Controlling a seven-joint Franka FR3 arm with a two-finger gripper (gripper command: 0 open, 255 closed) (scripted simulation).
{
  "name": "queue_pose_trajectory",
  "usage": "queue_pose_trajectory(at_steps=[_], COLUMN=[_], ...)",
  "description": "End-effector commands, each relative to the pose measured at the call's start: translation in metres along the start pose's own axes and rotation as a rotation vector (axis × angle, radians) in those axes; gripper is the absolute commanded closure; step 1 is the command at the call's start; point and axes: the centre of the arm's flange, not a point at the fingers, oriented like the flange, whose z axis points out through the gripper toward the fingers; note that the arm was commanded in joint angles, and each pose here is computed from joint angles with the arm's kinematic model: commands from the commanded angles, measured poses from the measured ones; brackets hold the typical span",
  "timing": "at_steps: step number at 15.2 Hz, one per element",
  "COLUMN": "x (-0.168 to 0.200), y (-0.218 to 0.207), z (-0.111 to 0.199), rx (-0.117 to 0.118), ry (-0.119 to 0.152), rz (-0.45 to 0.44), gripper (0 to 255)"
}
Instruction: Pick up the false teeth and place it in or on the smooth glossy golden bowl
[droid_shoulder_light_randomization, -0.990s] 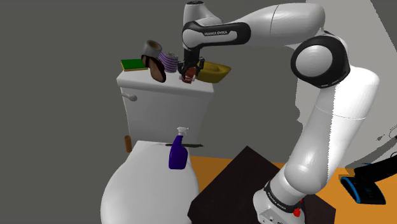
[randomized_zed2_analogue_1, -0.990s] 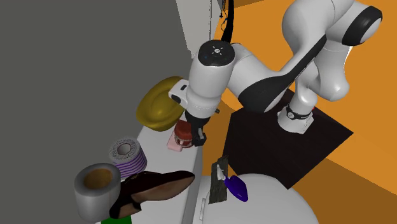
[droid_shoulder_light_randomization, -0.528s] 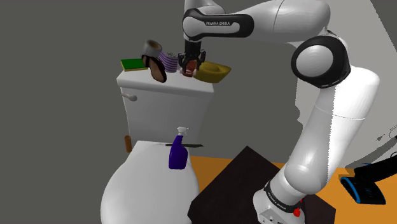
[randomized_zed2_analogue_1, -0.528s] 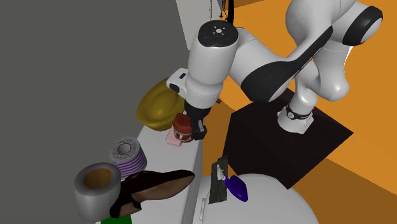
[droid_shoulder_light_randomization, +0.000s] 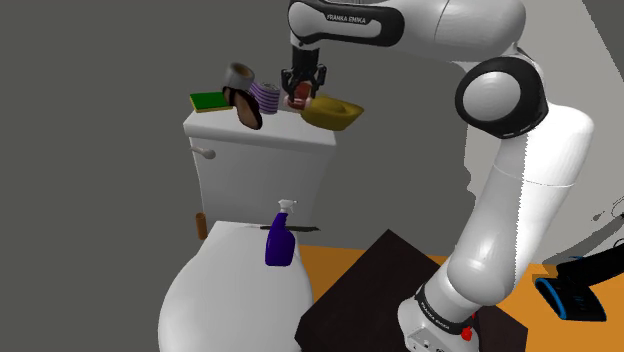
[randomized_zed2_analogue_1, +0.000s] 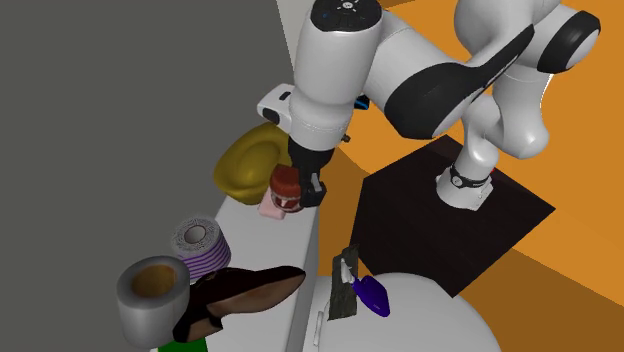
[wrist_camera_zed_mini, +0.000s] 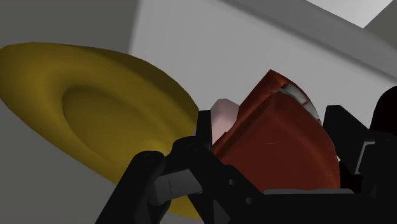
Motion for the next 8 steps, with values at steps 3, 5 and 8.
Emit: queue_pose_trajectory(at_steps=[3,5,8], x=[0.003,0.004,0.006], y=[0.004,0.006,0.008], z=[-0.022,-0.032,-0.047], rx=[0.0,0.0,0.0], ry=[0.0,0.0,0.0], rz=[0.0,0.0,0.0], gripper=[255,255,255])
